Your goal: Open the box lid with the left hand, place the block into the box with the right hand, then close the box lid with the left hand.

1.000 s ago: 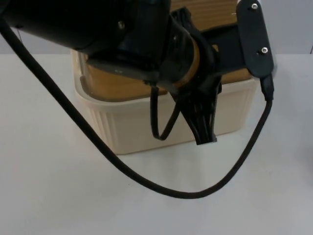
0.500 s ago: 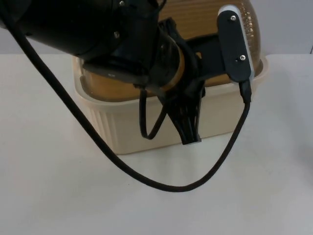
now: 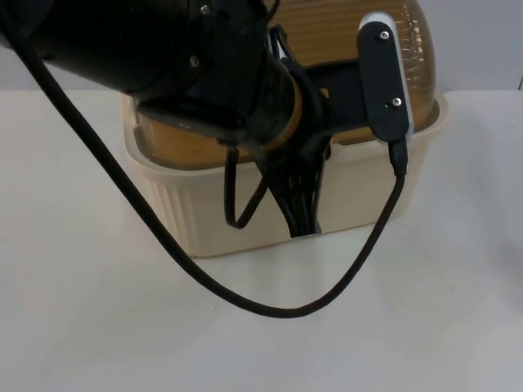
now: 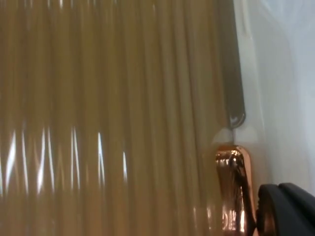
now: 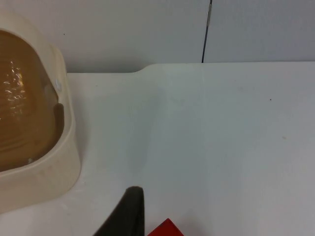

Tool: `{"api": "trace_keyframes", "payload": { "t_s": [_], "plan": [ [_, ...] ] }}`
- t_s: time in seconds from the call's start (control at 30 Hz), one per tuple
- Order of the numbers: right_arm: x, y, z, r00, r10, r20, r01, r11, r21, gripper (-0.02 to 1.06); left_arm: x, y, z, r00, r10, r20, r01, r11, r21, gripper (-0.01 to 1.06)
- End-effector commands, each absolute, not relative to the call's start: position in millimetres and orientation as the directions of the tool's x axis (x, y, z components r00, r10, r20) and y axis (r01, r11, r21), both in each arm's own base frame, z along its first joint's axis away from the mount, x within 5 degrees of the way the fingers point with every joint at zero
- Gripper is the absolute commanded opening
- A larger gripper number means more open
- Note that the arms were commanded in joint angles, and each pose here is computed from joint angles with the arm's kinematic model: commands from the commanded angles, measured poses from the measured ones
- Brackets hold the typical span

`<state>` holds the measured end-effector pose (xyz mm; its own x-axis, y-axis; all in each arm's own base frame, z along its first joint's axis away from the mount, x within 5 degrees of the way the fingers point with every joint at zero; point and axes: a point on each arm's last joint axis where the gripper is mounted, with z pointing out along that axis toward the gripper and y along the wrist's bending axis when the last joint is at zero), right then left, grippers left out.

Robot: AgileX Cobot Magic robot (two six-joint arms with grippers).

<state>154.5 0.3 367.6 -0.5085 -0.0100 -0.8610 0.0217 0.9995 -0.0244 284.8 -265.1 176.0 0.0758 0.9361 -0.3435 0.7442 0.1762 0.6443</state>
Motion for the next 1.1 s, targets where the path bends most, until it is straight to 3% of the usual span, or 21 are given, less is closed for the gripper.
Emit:
{"api": "trace_keyframes", "payload": {
  "t_s": [0.0, 1.07],
  "plan": [
    [155, 1, 371, -0.492, -0.013, -0.87, 0.017, 1.0, -0.024, 1.04, 286, -265, 179, 0.069, 0.935, -0.348, 0.737, 0.187, 0.65, 0.0],
    [155, 1, 371, -0.494, -0.013, -0.87, 0.017, 1.0, -0.024, 1.04, 287, -271, 167, 0.164, 0.942, -0.292, 0.735, 0.081, 0.673, 0.0]
  ]
}}
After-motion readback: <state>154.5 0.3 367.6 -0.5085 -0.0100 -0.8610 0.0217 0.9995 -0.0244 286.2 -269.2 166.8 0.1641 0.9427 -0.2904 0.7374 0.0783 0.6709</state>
